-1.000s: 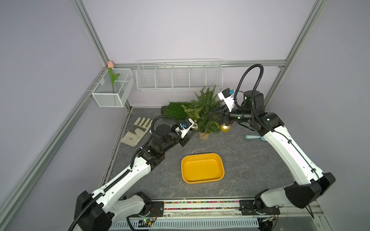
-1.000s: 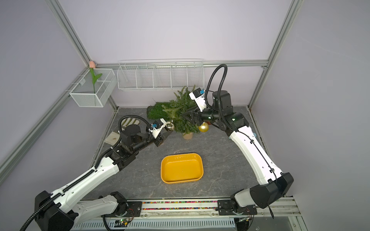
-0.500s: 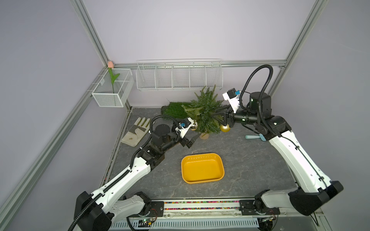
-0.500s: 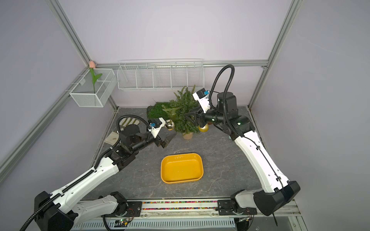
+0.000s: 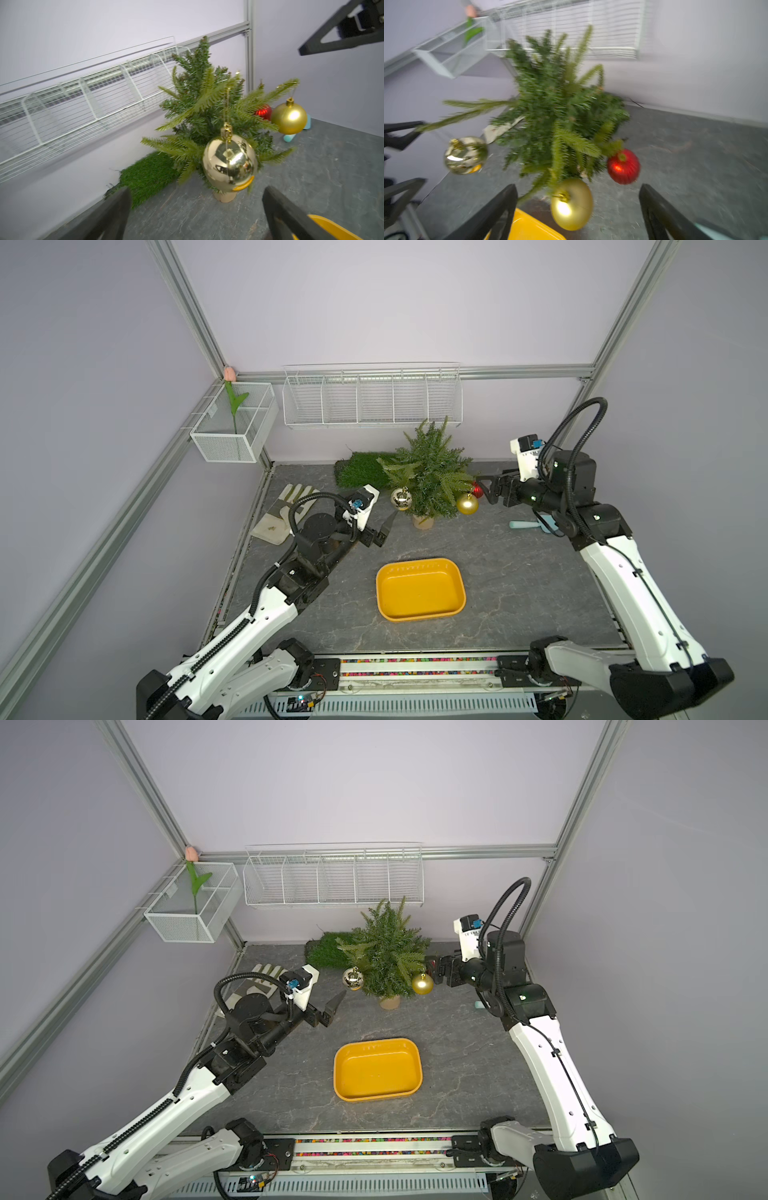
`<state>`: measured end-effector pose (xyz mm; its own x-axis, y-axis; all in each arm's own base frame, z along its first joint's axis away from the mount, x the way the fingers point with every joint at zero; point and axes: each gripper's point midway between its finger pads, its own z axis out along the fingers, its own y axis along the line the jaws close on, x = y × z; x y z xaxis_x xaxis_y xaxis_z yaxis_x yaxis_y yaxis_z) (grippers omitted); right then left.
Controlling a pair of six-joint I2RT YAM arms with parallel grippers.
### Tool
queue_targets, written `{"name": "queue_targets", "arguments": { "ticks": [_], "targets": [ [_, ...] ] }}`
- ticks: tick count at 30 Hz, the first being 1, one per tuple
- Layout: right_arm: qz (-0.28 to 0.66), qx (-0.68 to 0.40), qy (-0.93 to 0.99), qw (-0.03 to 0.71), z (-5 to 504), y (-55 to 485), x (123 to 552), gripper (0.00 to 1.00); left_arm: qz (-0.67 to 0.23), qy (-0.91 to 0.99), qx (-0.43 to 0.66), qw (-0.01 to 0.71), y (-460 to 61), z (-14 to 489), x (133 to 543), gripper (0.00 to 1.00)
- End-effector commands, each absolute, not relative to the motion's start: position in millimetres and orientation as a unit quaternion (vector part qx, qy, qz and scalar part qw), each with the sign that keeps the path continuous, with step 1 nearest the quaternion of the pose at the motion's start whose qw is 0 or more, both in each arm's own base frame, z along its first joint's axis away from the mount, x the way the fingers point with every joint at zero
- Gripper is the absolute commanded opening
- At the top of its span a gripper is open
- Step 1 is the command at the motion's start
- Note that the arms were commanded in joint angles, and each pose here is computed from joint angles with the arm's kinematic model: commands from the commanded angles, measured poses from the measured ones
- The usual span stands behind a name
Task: Decorate the small christmas tree with ornaments
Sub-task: Hang an ornament on the christmas tree, then reset both arms
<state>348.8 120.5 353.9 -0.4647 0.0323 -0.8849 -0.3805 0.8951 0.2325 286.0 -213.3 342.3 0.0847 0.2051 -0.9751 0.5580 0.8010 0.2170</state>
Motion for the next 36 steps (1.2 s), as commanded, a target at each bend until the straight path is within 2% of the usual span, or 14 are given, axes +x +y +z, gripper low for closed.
{"name": "queue_targets", "arguments": {
  "ticks": [1, 5, 8, 11, 14, 18, 24, 28, 31, 36],
  "targets": [
    [0.089, -0.009, 0.848, 0.523, 326.1, 59.3, 361.0, 0.89, -0.042, 0.709, 0.191, 0.678, -165.0, 324.2, 303.1, 0.99],
    [-0.013, 0.082, 0.856, 0.509, 270.9, -4.1, 363.7, 0.89, 0.032, 0.749, 0.091, 0.656, -107.2, 287.5, 319.0, 0.99],
    [-0.057, 0.124, 0.854, 0.503, 214.5, -35.7, 365.3, 0.89, 0.091, 0.770, 0.034, 0.630, -67.5, 251.9, 330.7, 0.99],
    [-0.066, 0.119, 0.848, 0.512, 170.1, -40.4, 368.4, 0.89, 0.134, 0.770, 0.011, 0.623, -44.6, 221.2, 339.9, 0.99],
    [-0.068, 0.125, 0.843, 0.519, 137.5, -42.2, 369.9, 0.90, 0.133, 0.766, -0.002, 0.629, -33.1, 198.9, 349.0, 0.99],
    [-0.076, 0.109, 0.808, 0.574, 119.7, -43.0, 373.4, 0.89, 0.112, 0.758, -0.026, 0.642, -19.0, 170.4, 358.7, 0.99],
    [-0.066, 0.056, 0.794, 0.601, 106.5, -28.4, 383.0, 0.90, 0.089, 0.746, -0.036, 0.659, -5.2, 145.7, 374.7, 0.99],
    [-0.083, 0.051, 0.810, 0.578, 94.9, -24.2, 389.3, 0.89, 0.086, 0.751, -0.034, 0.654, -3.3, 126.8, 386.8, 1.00],
    [-0.086, 0.052, 0.802, 0.589, 97.5, -25.4, 389.9, 0.89, 0.064, 0.790, -0.031, 0.609, -2.2, 117.9, 398.8, 1.00],
    [-0.086, 0.051, 0.805, 0.584, 96.4, -25.1, 389.5, 0.89, 0.074, 0.782, -0.058, 0.616, 10.1, 117.9, 401.4, 0.99]
  ]
}}
